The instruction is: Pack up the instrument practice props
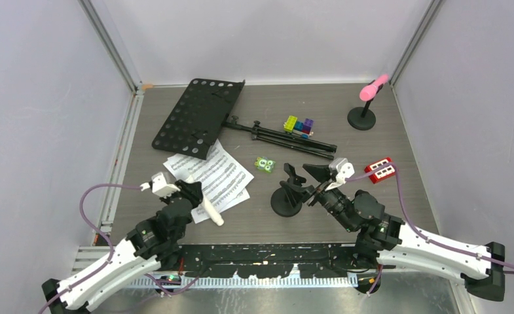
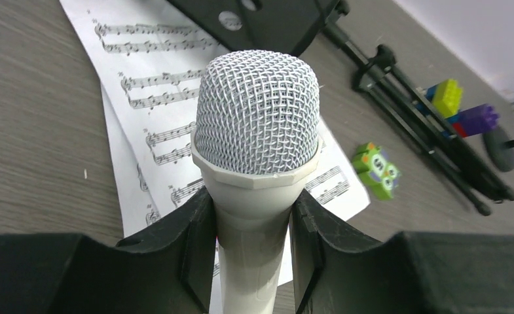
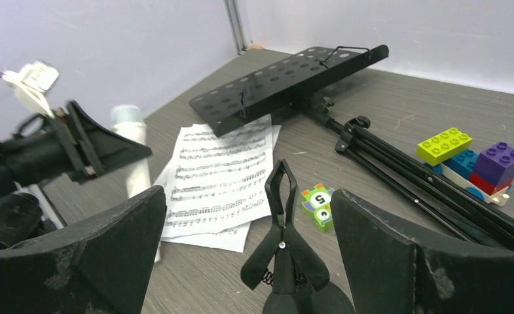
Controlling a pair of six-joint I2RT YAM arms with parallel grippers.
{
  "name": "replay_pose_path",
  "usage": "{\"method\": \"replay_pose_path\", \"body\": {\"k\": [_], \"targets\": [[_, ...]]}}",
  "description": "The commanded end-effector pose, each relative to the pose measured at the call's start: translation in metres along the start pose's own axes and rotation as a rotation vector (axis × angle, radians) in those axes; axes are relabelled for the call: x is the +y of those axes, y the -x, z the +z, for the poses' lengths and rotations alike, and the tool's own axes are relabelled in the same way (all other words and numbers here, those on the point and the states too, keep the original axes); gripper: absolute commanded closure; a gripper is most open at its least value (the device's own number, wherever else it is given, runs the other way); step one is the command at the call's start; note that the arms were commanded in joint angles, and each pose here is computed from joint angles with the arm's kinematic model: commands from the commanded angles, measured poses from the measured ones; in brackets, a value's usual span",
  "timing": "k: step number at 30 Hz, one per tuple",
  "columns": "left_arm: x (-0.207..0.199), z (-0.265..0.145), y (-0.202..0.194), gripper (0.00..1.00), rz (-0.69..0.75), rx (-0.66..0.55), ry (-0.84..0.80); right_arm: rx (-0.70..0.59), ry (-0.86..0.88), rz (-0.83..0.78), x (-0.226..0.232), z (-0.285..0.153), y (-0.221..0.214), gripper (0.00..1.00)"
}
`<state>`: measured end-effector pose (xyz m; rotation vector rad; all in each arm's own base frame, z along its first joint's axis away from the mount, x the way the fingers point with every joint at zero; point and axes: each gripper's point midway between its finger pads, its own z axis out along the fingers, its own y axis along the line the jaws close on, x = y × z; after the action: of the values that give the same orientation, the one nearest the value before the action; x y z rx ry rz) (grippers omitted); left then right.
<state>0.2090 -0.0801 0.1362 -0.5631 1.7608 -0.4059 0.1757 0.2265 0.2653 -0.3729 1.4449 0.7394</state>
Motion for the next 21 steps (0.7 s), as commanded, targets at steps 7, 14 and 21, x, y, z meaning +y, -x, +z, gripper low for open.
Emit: {"method": "replay_pose_path", "body": {"k": [7, 14, 21], "targets": [[0.016, 0.041, -0.022, 1.0, 0.016, 0.171, 0.188, -0.024, 0.009, 0.09, 0.005, -0.008, 0.031, 0.0], [0.027, 0.074, -0.025, 1.0, -0.096, 0.29, 0.219, -0.025, -0.024, 0.104, -0.004, -0.014, 0.03, 0.0], [0.029, 0.088, -0.032, 0.59, -0.076, 0.333, 0.238, -0.021, -0.129, 0.101, -0.025, -0.021, 0.029, 0.0]]}}
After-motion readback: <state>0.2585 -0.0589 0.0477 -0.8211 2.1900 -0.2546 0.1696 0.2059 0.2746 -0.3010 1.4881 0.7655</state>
